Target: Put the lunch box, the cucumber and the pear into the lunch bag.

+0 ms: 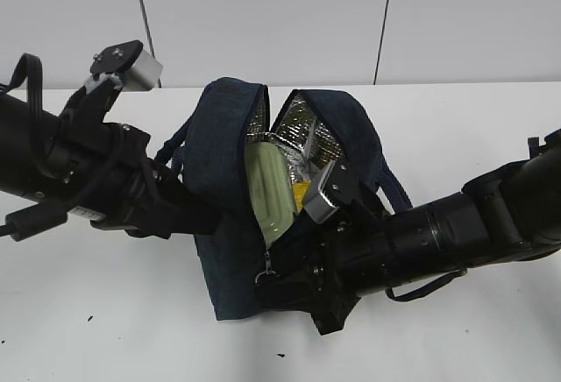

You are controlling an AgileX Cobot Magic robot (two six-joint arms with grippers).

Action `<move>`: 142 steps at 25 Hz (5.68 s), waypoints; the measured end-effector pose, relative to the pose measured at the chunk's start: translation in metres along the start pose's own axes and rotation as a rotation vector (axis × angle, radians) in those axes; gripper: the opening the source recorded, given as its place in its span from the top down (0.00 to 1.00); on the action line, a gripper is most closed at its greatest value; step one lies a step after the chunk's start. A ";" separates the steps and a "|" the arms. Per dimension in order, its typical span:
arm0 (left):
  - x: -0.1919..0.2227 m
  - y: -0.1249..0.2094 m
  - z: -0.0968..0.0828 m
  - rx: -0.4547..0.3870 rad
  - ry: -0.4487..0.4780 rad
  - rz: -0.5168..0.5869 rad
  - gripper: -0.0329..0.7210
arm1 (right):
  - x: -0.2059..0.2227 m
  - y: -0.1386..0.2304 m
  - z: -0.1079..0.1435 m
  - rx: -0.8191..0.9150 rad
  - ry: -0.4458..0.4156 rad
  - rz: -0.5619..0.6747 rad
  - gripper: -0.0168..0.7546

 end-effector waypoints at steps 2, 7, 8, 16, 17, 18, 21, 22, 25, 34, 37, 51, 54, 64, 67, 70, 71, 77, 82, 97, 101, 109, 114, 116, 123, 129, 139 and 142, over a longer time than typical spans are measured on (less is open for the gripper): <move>0.000 0.000 0.000 -0.001 -0.002 -0.001 0.98 | 0.000 0.000 0.000 0.004 0.000 0.000 0.78; 0.000 -0.001 0.003 -0.003 -0.014 -0.008 0.98 | 0.000 0.001 0.001 0.019 -0.005 0.007 0.97; 0.000 -0.002 0.003 -0.004 -0.017 -0.010 0.98 | 0.000 0.001 0.001 0.023 -0.006 0.009 0.97; 0.000 -0.005 0.007 -0.013 -0.040 -0.027 0.97 | 0.000 0.004 0.003 0.079 -0.016 0.029 0.97; 0.000 -0.005 0.007 -0.014 -0.041 -0.028 0.97 | 0.000 0.004 0.003 0.091 -0.019 0.030 0.97; 0.000 -0.005 0.008 -0.016 -0.041 -0.030 0.96 | 0.000 0.004 0.003 0.101 -0.018 0.030 0.97; 0.000 -0.006 0.008 -0.022 -0.042 -0.035 0.85 | -0.002 0.003 0.006 0.110 -0.023 0.040 0.97; 0.000 -0.007 0.008 -0.024 -0.042 -0.037 0.80 | -0.004 0.001 0.008 0.112 -0.025 0.041 0.97; 0.000 -0.007 0.009 -0.022 -0.047 -0.037 0.56 | -0.010 -0.005 0.010 0.104 -0.006 0.047 0.97; 0.000 0.007 0.001 0.043 -0.007 0.038 0.41 | -0.022 -0.013 0.019 0.149 0.015 0.077 0.97; 0.000 0.012 -0.001 0.057 0.008 0.064 0.41 | -0.024 -0.013 0.021 0.168 0.017 0.086 0.97; 0.021 0.017 0.001 -0.006 0.025 0.085 0.42 | -0.041 -0.032 0.036 0.158 0.027 0.066 0.97; 0.021 0.015 0.005 -0.007 0.000 0.073 0.42 | -0.046 -0.038 0.040 0.138 0.030 0.050 0.97; 0.022 0.012 0.009 -0.011 -0.024 0.059 0.56 | -0.054 -0.059 0.046 0.126 0.032 0.045 0.97; 0.022 0.010 0.009 -0.031 -0.021 0.044 0.58 | -0.055 -0.065 0.046 0.121 0.028 0.050 0.97; 0.024 0.008 0.009 -0.062 -0.017 0.029 0.58 | -0.056 -0.070 0.046 0.121 0.028 0.050 0.97; 0.025 0.008 0.010 -0.071 -0.017 0.030 0.58 | -0.056 -0.072 0.047 0.121 0.023 0.048 0.97; 0.043 0.022 0.017 -0.130 0.000 0.078 0.71 | -0.058 -0.082 0.051 0.115 0.003 0.044 0.97; 0.045 0.024 0.018 -0.137 -0.001 0.084 0.90 | -0.059 -0.085 0.051 0.105 0.001 0.050 0.97; 0.041 0.041 0.019 -0.023 0.008 0.182 0.97 | -0.064 -0.107 0.052 0.066 0.008 0.038 0.97; 0.036 0.045 0.020 -0.046 0.037 0.193 0.98 | -0.064 -0.105 0.051 0.069 0.011 0.055 0.97; 0.019 0.040 0.027 -0.146 0.077 0.146 0.71 | -0.064 -0.105 0.053 0.070 0.003 0.061 0.97; 0.005 0.023 0.020 -0.129 0.060 0.074 0.41 | -0.064 -0.105 0.053 0.070 0.003 0.061 0.97; 0.001 0.014 0.017 -0.142 0.061 0.034 0.38 | -0.064 -0.105 0.053 0.072 0.003 0.061 0.97; 0.001 -0.001 0.021 -0.194 0.026 -0.046 0.37 | -0.064 -0.105 0.053 0.072 0.003 0.061 0.97; 0.005 -0.004 0.020 -0.187 0.009 -0.054 0.68 | -0.064 -0.105 0.053 0.072 0.003 0.061 0.97; 0.005 0.001 0.017 -0.162 0.025 -0.026 0.97 | -0.065 -0.110 0.049 0.063 0.028 0.047 0.97; 0.005 0.001 0.017 -0.162 0.025 -0.026 0.97 | -0.066 -0.114 0.048 0.055 0.032 0.040 0.97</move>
Point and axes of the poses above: a point on each arm's last joint axis where the gripper is mounted, x pointing out along that axis toward the gripper, z along the wrist's bending axis when the last joint is at zero, y = z × x, the point moved 9 cm from there along x, pointing out along that axis toward the gripper, and after that the axes turned 7 degrees about x, right-handed, at the moved point
